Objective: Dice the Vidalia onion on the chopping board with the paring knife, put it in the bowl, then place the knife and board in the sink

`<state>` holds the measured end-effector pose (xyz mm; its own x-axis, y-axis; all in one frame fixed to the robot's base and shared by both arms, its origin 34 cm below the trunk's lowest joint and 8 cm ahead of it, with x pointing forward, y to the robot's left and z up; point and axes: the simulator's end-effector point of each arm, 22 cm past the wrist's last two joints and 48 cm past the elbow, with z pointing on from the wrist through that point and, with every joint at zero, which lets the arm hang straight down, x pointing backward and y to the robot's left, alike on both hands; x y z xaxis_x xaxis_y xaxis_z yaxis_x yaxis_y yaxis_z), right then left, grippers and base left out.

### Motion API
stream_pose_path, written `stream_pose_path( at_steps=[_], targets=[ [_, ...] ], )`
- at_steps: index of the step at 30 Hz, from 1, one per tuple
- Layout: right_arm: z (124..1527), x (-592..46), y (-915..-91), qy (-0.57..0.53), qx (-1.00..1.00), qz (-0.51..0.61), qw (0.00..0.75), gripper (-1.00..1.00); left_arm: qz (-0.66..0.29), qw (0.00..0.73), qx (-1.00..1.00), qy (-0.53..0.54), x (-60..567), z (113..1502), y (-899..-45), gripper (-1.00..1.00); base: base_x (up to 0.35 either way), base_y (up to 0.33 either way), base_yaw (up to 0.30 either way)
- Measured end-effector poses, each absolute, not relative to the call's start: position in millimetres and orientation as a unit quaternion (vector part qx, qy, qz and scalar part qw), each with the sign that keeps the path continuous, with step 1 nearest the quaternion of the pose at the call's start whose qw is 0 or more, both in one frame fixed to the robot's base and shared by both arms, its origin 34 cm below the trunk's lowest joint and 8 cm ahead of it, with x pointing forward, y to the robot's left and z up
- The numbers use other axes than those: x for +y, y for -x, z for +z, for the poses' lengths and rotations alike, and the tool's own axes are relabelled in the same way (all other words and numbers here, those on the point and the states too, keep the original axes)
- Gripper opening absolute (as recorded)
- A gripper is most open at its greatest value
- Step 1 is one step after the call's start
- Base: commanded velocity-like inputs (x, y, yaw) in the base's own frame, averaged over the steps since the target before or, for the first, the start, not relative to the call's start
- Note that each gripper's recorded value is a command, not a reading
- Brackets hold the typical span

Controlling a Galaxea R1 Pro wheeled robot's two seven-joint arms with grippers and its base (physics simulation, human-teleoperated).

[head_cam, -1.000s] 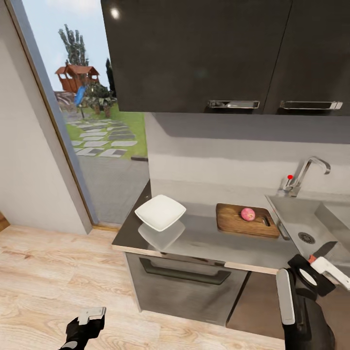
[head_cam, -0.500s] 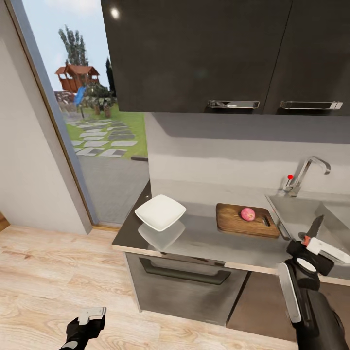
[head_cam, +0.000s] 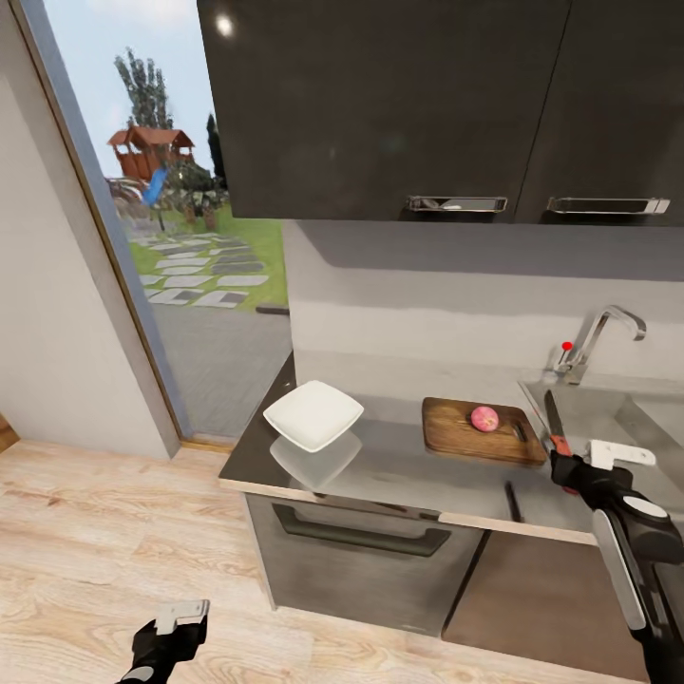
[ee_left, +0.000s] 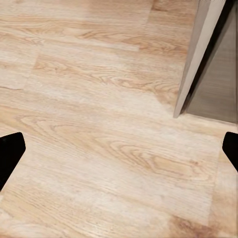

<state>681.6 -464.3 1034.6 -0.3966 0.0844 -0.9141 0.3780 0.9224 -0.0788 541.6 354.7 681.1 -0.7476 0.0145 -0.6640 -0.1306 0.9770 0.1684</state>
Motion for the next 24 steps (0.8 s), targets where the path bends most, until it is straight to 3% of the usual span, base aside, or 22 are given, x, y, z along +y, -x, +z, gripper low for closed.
stream_pose_path(
  at_steps=[11, 24],
  targets=[
    [1034.8, -445.7, -689.1, -0.048, 0.836, -0.137, 0.529, -1.0, 0.1, 0.355, 0.929, 0.031, 352.0, 681.3, -542.5, 1.0, 0.0, 0.0, 0.0],
    [1035.0, -441.2, -690.6, -0.036, 0.836, -0.133, 0.531, -1.0, 0.102, 0.353, 0.93, 0.031, 354.8, 680.7, -541.2, 1.0, 0.0, 0.0, 0.0]
  ],
)
